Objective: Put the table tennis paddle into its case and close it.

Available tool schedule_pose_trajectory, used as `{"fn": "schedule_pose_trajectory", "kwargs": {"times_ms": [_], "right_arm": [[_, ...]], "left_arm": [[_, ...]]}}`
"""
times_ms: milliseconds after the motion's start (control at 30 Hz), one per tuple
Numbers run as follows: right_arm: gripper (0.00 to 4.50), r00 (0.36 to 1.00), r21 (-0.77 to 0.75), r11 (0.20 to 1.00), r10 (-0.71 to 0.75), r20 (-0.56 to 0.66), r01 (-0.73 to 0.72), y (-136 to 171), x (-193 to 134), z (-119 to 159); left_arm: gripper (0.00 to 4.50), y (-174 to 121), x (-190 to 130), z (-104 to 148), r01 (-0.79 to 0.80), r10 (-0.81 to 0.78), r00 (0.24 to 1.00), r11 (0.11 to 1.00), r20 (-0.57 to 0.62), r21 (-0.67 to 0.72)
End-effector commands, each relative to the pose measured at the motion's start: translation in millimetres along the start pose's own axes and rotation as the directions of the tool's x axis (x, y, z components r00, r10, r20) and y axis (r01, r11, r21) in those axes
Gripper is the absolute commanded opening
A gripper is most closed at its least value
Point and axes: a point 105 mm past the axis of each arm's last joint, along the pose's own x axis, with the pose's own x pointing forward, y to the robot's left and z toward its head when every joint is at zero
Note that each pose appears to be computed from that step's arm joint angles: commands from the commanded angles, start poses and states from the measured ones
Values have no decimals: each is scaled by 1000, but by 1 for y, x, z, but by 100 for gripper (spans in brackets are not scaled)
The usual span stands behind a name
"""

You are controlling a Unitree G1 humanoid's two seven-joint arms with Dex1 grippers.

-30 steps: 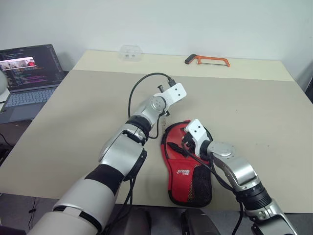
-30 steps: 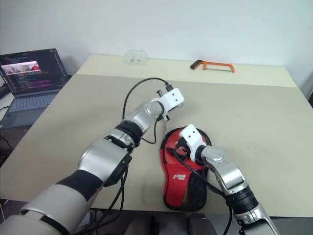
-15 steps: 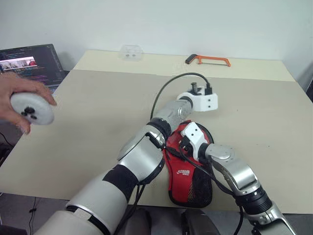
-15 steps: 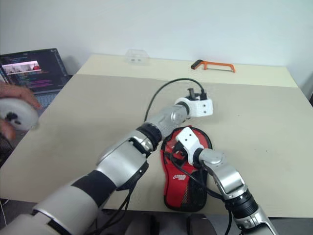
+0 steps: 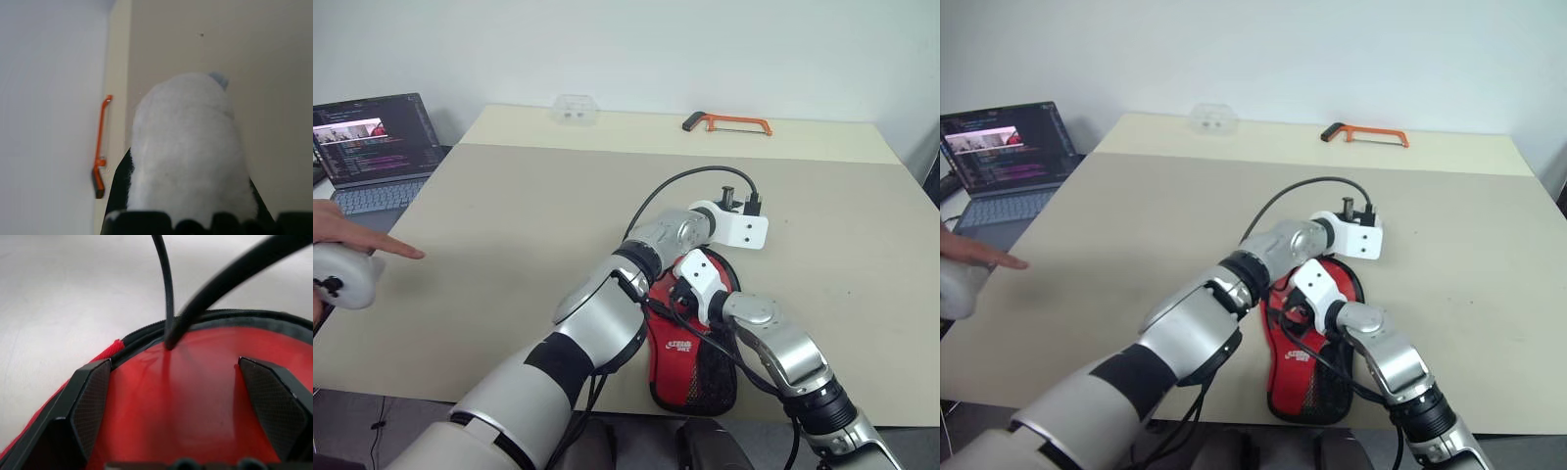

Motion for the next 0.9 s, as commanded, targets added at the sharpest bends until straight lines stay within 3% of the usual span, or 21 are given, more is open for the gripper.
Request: {"fn": "schedule_pose_trajectory", "kwargs": {"times_ms": [33,100,133,433,600,900], "right_arm": [[450,995,15,1000,27,-91,-26,3,9,-21],[450,995,12,1000,28,-91,-27,2,11,-22],[450,995,10,999,31,-90,-31,2,12,-21],[450,995,25,998,60,-85,-58,2,12,-23],[450,993,2,999,54,-109,-54,-7,6,-31],[450,984,-33,994,100,-147,-106,-21,-11,-41]], "left_arm": [[73,-25,1,6,122,-119,992,990,52,-70],[73,-26,-2,-3,143,-140,990,983,35,-112],[144,-26,-4,-7,152,-150,988,979,30,-133],[449,-6,-12,-19,116,-113,993,957,27,-266],[449,14,-21,-19,144,-118,989,900,89,-412],[449,66,-56,-27,184,-90,974,853,210,-489]]}}
